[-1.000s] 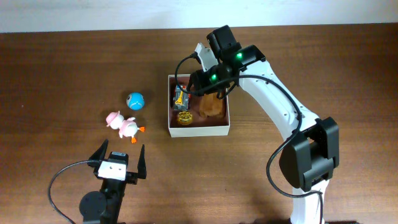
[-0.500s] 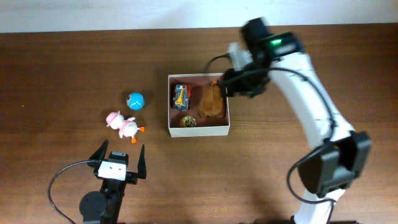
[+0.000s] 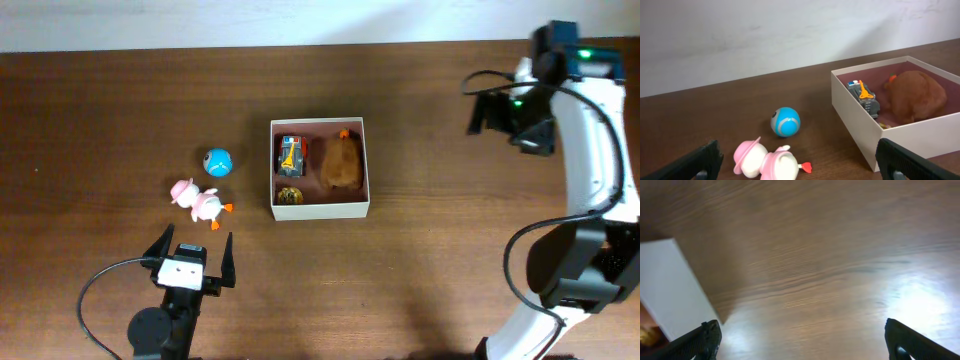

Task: Pack container

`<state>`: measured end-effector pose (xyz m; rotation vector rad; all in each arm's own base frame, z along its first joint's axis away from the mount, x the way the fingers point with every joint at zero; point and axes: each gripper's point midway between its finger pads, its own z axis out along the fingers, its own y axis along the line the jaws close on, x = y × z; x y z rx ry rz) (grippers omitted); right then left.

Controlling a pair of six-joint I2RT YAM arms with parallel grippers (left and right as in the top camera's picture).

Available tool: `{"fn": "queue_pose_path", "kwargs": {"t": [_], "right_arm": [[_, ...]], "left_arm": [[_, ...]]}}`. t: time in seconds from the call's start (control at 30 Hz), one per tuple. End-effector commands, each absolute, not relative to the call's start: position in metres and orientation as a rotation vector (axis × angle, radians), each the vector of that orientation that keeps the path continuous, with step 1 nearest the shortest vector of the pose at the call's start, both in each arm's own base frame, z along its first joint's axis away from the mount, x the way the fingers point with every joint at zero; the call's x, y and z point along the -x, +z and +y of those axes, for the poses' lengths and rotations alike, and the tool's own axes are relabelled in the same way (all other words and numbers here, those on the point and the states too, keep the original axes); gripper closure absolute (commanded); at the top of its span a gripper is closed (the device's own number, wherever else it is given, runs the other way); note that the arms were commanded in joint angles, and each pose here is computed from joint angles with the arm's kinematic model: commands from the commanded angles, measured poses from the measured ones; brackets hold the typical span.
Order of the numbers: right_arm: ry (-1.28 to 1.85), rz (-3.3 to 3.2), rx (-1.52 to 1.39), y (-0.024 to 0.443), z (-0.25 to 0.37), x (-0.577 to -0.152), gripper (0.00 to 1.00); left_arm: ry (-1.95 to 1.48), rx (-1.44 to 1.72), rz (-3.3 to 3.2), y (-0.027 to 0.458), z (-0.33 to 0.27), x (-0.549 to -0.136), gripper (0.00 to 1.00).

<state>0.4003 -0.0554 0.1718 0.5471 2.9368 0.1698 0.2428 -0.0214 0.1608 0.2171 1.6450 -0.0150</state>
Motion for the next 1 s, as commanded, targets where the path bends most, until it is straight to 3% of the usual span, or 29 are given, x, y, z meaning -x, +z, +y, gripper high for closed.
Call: {"fn": "queue_pose_path", "kwargs": {"t": [0.0,0.6,0.8,0.97], "right_arm": [[0.136,2.917,-0.621,0.174,-0.075,-0.395,0.01],[0.137,2.908,-0.654,0.174,-0.084,-0.394,0.01],[0.137,2.908,-0.654,0.174,-0.084,-0.394,0.01],[0.137,2.908,-0.654,0.174,-0.084,-0.394,0.01]], "left_arm": [[0.006,-0.226,1.634,0.162,-0.02,-0.243,0.0],[-0.081,-0.24,1.643,0.204,-0.03,-0.245,0.0],[-0.084,-0.221,1.932,0.234,-0.023,-0.281,0.0],[-0.177,-0.23,2.211,0.226,-0.028,-0.318,0.0]]}}
